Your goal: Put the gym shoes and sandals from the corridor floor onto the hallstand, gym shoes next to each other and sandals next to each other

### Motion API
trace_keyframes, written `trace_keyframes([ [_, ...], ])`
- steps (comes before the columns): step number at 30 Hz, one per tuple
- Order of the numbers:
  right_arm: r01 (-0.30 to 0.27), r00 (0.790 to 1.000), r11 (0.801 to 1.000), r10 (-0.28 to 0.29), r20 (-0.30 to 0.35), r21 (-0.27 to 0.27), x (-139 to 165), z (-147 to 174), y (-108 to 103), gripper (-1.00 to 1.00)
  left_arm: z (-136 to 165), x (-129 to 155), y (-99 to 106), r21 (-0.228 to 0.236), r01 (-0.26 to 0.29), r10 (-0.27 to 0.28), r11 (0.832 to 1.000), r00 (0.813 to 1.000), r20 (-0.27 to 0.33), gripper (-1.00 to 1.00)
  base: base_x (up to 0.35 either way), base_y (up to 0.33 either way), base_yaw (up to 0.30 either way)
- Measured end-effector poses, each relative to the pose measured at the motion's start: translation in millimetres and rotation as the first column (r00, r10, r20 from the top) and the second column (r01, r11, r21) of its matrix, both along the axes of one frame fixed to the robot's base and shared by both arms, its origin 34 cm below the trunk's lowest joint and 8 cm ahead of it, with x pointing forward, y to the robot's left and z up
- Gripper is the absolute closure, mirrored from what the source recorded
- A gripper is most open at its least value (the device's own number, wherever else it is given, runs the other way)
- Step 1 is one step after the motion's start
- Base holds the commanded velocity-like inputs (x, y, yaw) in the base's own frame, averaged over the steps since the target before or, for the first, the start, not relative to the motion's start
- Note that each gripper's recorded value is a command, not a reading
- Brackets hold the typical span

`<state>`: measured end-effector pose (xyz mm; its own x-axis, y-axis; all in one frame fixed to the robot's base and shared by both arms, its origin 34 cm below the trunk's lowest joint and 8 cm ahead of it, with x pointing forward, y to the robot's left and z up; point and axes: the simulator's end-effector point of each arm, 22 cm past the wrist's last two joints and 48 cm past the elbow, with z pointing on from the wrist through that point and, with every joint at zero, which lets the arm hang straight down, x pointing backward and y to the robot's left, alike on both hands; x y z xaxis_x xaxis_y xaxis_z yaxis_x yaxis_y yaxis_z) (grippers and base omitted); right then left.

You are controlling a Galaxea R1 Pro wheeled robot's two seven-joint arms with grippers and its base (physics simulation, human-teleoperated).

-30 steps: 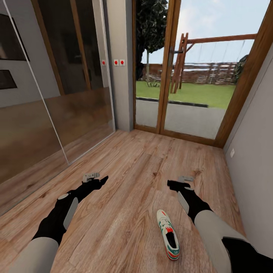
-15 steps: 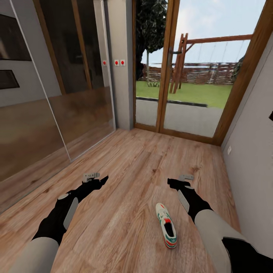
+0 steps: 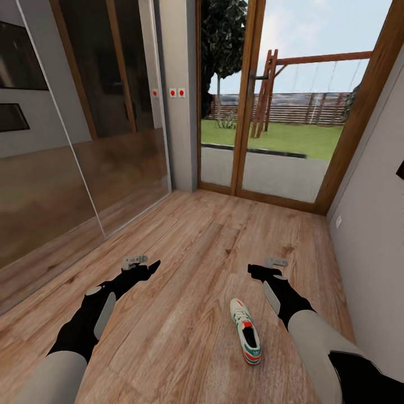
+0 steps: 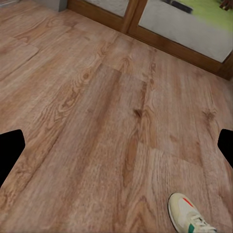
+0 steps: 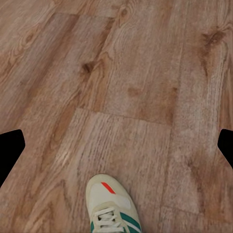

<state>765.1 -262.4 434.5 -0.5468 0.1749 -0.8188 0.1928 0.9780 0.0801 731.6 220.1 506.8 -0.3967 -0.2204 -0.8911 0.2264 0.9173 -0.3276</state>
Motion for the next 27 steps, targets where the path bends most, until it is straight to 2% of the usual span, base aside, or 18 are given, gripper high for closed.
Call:
trace_keyframes([
  [11, 0.003, 1.000, 1.000, -0.003, 0.024, -0.001, 2, 4, -1, -1.00, 0, 0, 0, 0.000, 0.000, 0.000, 1.000, 1.000, 0.000, -1.00, -0.040, 0.000, 0.000],
  [12, 0.002, 1.000, 1.000, -0.002, 0.006, 0.001, -3, -7, 1, -1.00, 0, 0, 0, 0.000, 0.000, 0.000, 1.000, 1.000, -0.001, -1.00, 0.000, 0.000, 0.000],
  [17, 0.005, 1.000, 1.000, -0.005, 0.015, -0.003, -10, -18, 1, -1.00, 0, 0, 0, 0.000, 0.000, 0.000, 1.000, 1.000, 0.000, -1.00, 0.000, 0.000, 0.000],
  [20, 0.001, 1.000, 1.000, -0.001, -0.012, -0.005, -21, -35, 4, -1.00, 0, 0, 0, 0.000, 0.001, -0.001, 1.000, 1.000, -0.001, -1.00, 0.000, 0.000, 0.000],
  [24, -0.001, 1.000, 1.000, 0.001, -0.019, -0.006, -25, -41, 5, -1.00, 0, 0, 0, 0.000, 0.000, 0.000, 1.000, 1.000, 0.000, -1.00, 0.000, 0.000, 0.000],
  [27, 0.005, 1.000, 1.000, -0.005, 0.022, -0.012, -22, -36, 3, -1.00, 0, 0, 0, 0.000, 0.000, 0.000, 1.000, 1.000, -0.001, -1.00, 0.000, 0.000, 0.000],
])
